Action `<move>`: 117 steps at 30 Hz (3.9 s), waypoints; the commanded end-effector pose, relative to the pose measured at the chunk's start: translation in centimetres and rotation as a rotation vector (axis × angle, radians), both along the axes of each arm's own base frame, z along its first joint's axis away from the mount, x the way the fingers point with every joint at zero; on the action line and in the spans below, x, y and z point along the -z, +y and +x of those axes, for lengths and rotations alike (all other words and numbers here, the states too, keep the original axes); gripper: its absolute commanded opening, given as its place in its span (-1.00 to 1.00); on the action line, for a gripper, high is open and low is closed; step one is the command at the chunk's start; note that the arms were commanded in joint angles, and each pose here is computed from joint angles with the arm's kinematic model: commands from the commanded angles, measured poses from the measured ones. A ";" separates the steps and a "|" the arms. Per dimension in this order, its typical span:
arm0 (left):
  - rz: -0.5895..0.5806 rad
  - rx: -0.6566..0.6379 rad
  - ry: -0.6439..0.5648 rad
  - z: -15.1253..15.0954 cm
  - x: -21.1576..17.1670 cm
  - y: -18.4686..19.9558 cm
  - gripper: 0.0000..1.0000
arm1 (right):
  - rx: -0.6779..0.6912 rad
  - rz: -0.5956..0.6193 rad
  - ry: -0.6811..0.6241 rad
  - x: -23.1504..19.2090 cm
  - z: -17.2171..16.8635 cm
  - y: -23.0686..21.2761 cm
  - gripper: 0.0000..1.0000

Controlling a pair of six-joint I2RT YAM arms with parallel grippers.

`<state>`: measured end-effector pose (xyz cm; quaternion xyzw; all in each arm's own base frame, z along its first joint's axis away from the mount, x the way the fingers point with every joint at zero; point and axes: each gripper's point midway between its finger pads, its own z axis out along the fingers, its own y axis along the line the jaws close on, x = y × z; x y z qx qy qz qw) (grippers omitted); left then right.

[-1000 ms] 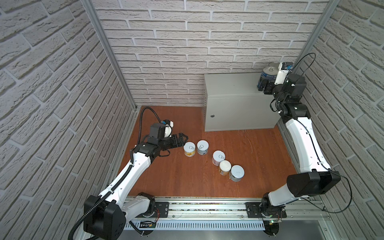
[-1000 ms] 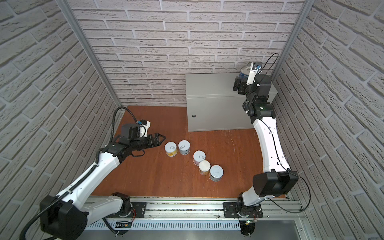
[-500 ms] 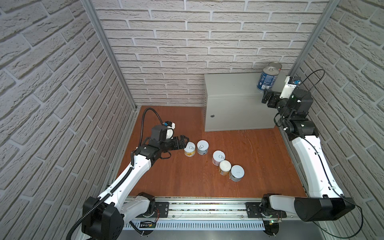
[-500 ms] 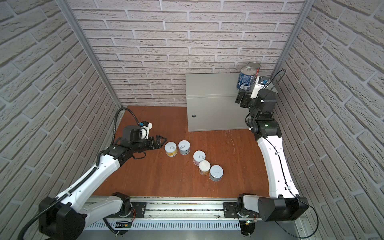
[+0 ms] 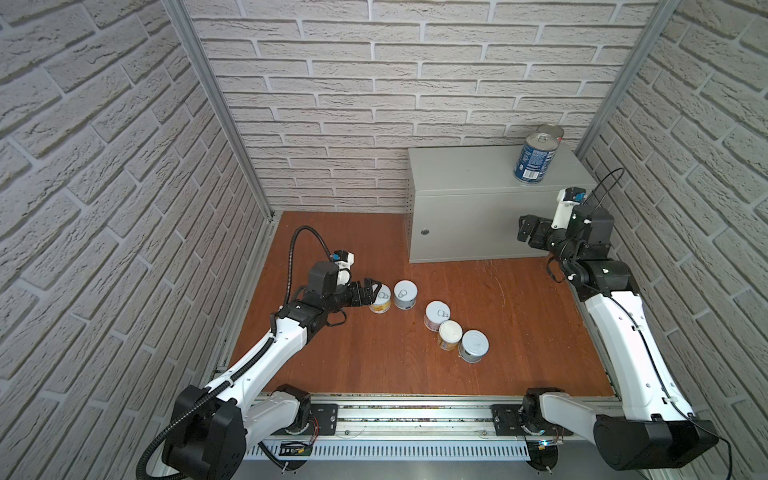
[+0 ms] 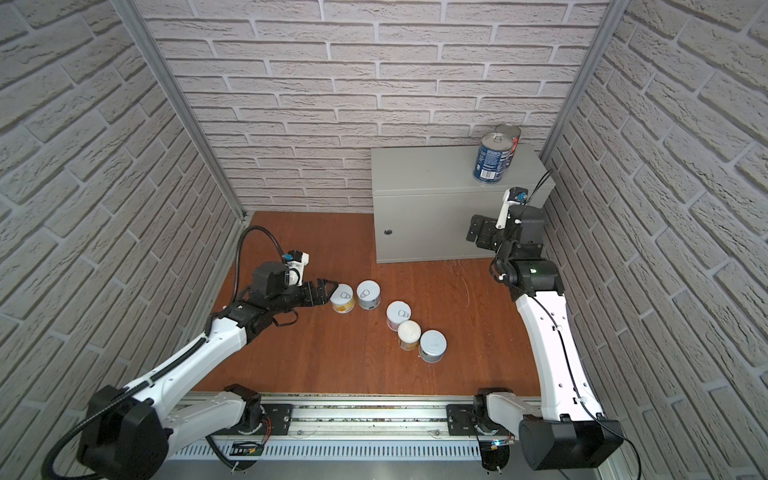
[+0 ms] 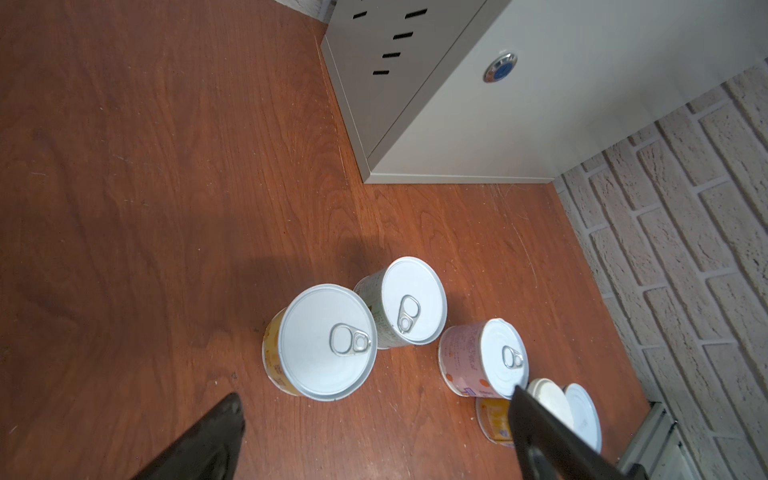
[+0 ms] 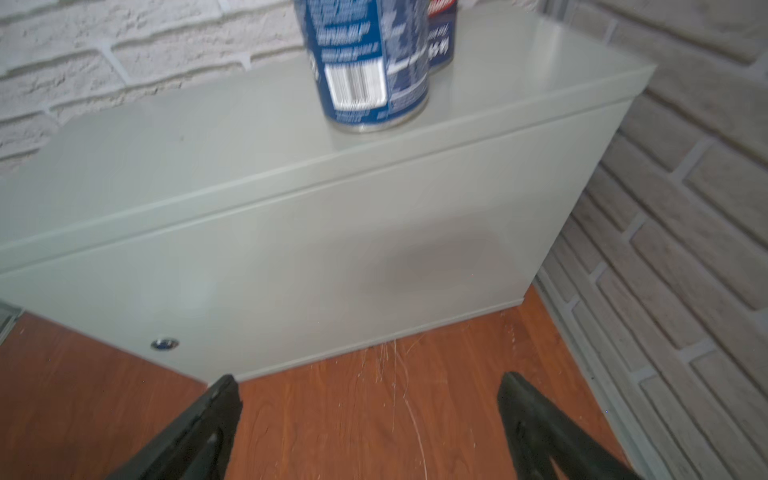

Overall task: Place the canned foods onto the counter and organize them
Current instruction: 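Move the right gripper down toward the cans on the floor, then lower the right gripper around the light-blue labelled can and close it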

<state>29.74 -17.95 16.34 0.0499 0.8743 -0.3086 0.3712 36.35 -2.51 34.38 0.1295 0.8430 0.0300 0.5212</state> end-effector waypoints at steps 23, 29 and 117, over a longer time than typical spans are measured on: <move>-0.042 0.066 -0.258 0.2 0.2 -1.9 0.97 | -0.188 0.111 0.547 17.1 -13.8 8.7 0.81; -0.064 0.071 -0.243 0.4 1.2 -2.3 0.97 | -0.195 0.088 0.658 20.8 -15.6 9.7 0.77; 0.040 0.048 -0.160 1.4 5.0 -2.3 0.97 | -0.210 -0.037 0.896 27.5 -17.3 13.7 0.70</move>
